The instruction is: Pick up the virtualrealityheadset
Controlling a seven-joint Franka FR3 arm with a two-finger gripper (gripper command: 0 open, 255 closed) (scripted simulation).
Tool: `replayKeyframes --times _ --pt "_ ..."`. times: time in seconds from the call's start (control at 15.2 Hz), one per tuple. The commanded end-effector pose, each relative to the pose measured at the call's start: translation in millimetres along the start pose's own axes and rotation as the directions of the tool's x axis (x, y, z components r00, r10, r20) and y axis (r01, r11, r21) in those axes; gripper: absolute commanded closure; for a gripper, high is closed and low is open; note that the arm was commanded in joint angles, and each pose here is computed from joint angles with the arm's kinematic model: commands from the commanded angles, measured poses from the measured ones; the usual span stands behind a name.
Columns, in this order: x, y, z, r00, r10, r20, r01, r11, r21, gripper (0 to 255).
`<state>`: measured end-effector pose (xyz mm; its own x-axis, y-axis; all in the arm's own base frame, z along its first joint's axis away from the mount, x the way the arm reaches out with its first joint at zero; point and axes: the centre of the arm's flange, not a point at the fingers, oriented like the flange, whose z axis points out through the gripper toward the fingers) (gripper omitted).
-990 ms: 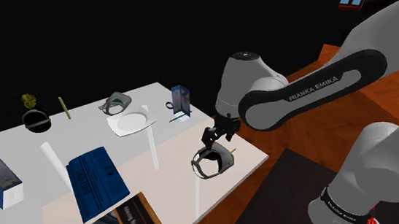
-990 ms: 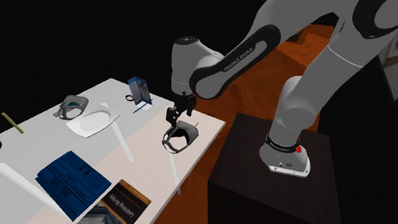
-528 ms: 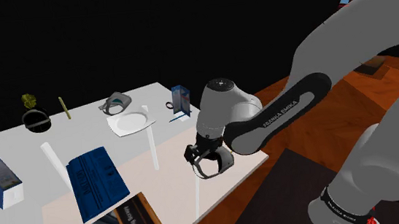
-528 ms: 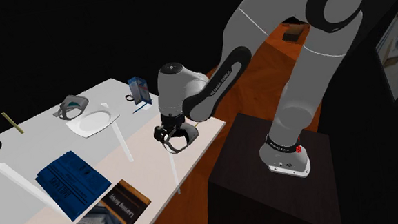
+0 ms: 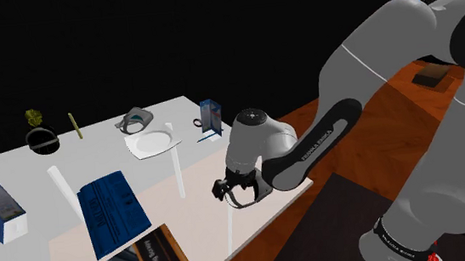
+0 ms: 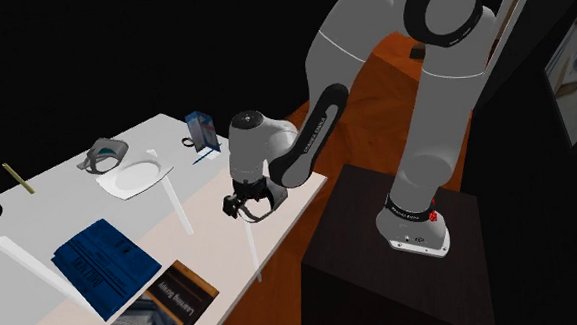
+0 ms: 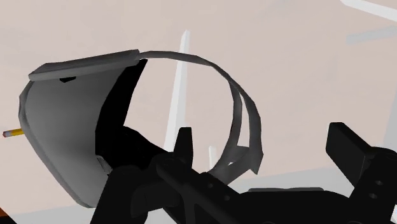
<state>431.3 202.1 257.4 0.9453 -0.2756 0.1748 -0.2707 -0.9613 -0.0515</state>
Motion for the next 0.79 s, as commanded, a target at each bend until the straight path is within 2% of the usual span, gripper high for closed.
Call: replayKeyframes --times 0.0,0.07,0.13,0.73 --pt "-2.1 0.2 7.0 1.000 -0.001 -0.001 0.001 1.000 0.000 0" --pt "-2.1 0.2 7.0 1.000 -0.001 -0.001 0.001 1.000 0.000 0" --pt "-2.8 -0.3 7.3 1.000 -0.001 -0.001 0.001 1.000 0.000 255" --pt "-2.1 0.2 7.0 1.000 -0.001 -0.001 0.001 1.000 0.000 255"
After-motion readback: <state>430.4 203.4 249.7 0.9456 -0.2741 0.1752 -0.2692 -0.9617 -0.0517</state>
